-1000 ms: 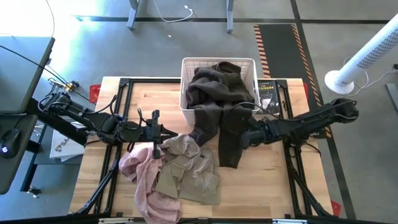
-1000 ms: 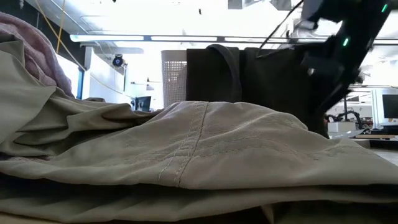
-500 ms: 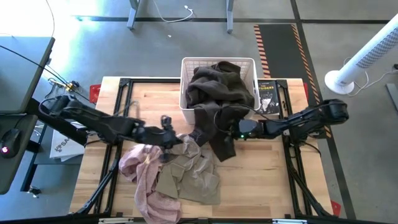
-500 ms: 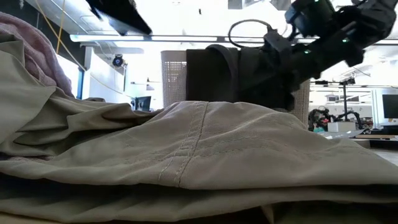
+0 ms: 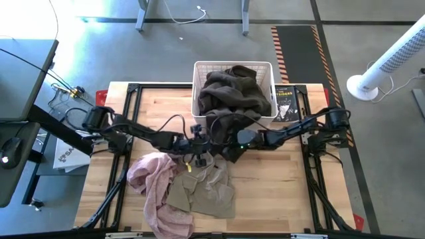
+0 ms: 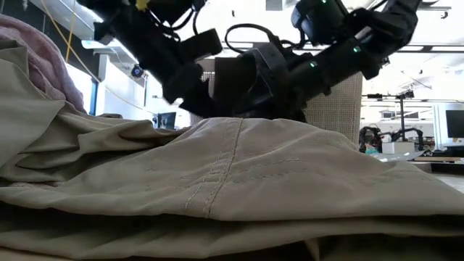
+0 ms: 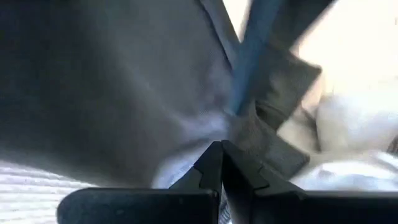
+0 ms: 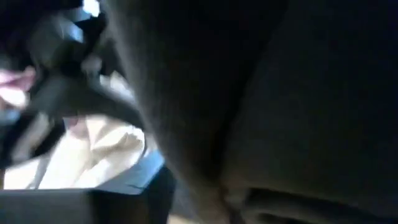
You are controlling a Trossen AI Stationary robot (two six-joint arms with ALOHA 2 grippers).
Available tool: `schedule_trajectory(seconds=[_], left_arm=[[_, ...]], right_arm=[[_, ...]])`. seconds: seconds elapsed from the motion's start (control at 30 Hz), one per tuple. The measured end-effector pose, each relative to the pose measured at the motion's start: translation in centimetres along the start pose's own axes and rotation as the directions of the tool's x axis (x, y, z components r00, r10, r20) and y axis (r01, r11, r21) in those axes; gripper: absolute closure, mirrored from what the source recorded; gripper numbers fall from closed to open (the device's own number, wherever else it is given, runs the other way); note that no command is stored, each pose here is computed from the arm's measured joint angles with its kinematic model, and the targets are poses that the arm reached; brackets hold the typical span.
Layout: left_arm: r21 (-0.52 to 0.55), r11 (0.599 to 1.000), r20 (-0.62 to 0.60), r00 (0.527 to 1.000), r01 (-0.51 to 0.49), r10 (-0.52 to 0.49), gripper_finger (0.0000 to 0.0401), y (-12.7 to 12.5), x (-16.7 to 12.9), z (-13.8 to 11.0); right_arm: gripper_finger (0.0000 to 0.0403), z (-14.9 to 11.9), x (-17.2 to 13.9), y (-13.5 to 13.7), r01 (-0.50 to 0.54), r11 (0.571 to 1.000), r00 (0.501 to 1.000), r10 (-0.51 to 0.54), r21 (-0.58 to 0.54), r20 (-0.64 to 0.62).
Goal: Sort clothes
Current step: Put the gray pants into the laundry bin
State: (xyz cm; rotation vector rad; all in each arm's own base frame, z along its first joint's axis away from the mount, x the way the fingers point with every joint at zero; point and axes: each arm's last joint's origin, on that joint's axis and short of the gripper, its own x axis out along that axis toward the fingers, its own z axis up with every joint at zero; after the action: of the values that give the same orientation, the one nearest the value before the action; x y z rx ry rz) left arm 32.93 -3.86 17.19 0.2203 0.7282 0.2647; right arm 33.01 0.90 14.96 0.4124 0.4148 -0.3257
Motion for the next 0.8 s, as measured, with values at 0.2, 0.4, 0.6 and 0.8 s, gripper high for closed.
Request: schedule_trajectory(seconds=[0.2, 0.4, 0.6, 0.8], left_arm=[[0.129, 0.981, 0.001, 0.989, -0.145, 0.146, 0.0400, -1.0, -3.5, 1.9], [0.160, 0.918, 0.134, 0.929, -0.363, 0.344, 0.0400, -0.5, -11.2, 5.2], [0.022, 0.935, 0.251, 0.907, -0.354, 0.338, 0.0400, 1.0, -17.3, 5.7], [-0.035, 0.951, 0.300, 0.904, -0.307, 0.304, 0.0400, 1.7, -19.7, 5.6]], right_arm=[[0.0370, 1.5, -0.4, 1.2, -0.028, 1.000, 0.999, 0.028, -0.014, 0.020], [0.0381, 7.0, -2.6, 4.1, -0.213, 0.975, 0.968, 0.219, -0.056, 0.127], [0.0393, 16.8, -8.0, 6.4, -0.128, 0.950, 0.902, 0.232, -0.286, 0.365], [0.0393, 25.5, -12.7, 4.4, 0.284, 0.893, 0.840, -0.056, -0.349, 0.540]])
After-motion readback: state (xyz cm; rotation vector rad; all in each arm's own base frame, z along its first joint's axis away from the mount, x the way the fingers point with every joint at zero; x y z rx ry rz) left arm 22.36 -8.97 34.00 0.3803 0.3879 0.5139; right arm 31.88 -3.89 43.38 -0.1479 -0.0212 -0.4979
